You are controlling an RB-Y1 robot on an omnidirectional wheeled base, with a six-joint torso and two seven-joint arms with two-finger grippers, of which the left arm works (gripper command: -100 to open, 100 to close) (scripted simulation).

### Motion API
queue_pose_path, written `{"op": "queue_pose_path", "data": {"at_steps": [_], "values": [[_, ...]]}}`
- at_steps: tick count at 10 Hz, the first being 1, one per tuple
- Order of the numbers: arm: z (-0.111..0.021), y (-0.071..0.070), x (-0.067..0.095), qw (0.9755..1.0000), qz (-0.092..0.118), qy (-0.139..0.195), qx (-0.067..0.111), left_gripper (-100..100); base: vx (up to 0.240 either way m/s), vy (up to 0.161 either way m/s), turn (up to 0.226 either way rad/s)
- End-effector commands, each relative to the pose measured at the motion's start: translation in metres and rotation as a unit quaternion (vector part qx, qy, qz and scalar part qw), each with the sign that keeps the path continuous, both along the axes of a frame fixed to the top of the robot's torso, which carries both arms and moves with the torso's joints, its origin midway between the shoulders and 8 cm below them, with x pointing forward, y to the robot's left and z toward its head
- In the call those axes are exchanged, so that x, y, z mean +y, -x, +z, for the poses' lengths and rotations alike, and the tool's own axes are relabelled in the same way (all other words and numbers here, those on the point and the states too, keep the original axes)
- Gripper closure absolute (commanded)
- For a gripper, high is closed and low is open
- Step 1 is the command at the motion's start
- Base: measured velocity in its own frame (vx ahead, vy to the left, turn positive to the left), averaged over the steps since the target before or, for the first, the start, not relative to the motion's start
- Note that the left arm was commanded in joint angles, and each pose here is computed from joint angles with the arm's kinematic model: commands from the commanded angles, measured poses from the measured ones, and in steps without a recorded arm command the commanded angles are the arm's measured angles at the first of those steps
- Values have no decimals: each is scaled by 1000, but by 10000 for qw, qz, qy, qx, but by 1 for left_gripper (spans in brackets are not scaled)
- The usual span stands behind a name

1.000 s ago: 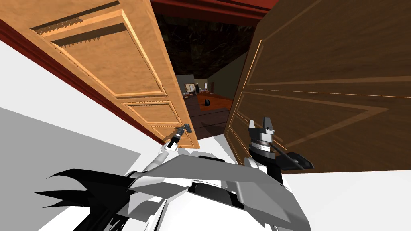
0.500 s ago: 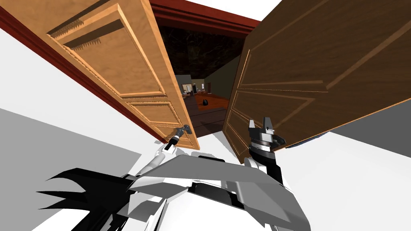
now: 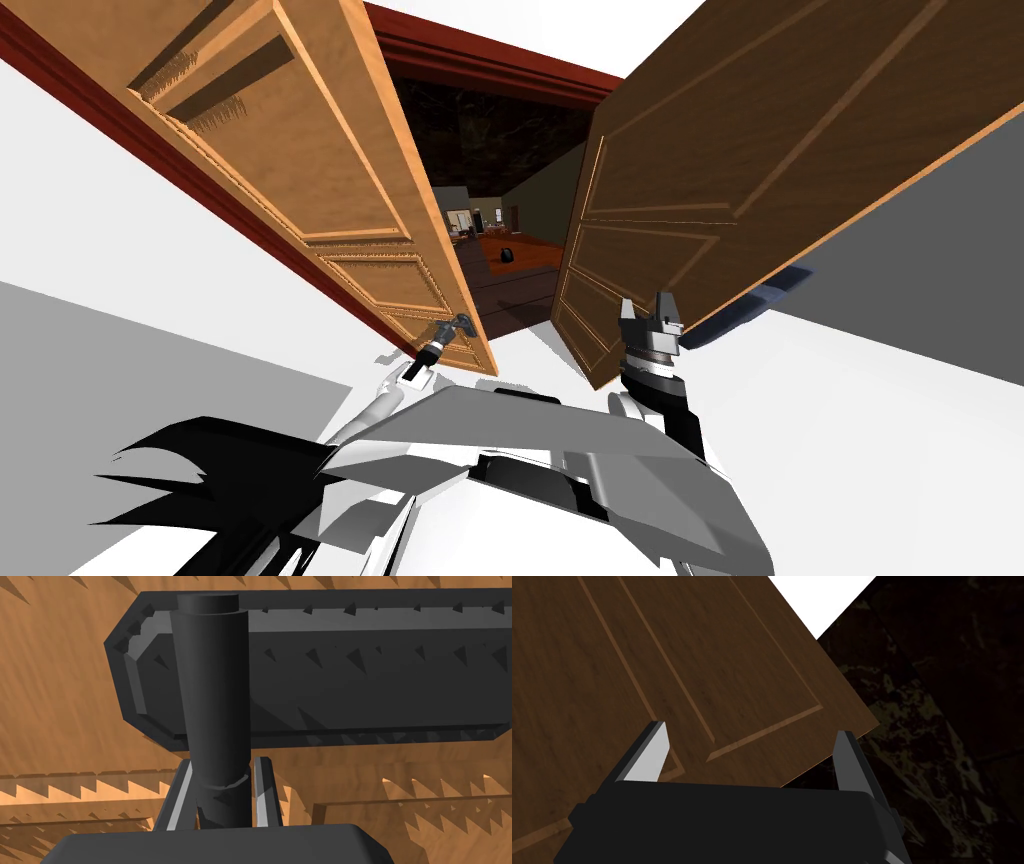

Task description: Pull the door open

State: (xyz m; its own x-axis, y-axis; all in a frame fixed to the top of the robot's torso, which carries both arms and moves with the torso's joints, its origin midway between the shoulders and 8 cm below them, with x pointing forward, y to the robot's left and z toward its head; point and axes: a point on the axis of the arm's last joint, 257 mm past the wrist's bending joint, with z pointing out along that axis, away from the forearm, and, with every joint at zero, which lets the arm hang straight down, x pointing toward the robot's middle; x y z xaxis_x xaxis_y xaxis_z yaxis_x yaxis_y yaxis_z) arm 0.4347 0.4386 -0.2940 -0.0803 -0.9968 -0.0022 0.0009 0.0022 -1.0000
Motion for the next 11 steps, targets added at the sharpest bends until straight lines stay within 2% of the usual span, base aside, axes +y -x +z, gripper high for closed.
{"op": "queue_pose_path", "data": {"at_steps": [1, 4, 5, 6, 11], "values": [[0, 10, 1, 9999, -113, 2, 3, 100, -181, 112, -160], [1, 25, 1, 9996, -294, 9, 4, 100, -193, 73, -109], [0, 21, 0, 9996, -266, 11, 14, 100, -86, 24, -20], [-2, 29, 0, 9994, -344, 14, 26, 100, -148, 63, -163], [0, 46, 6, 9986, -526, 9, 9, 100, -204, 96, -149]]}}
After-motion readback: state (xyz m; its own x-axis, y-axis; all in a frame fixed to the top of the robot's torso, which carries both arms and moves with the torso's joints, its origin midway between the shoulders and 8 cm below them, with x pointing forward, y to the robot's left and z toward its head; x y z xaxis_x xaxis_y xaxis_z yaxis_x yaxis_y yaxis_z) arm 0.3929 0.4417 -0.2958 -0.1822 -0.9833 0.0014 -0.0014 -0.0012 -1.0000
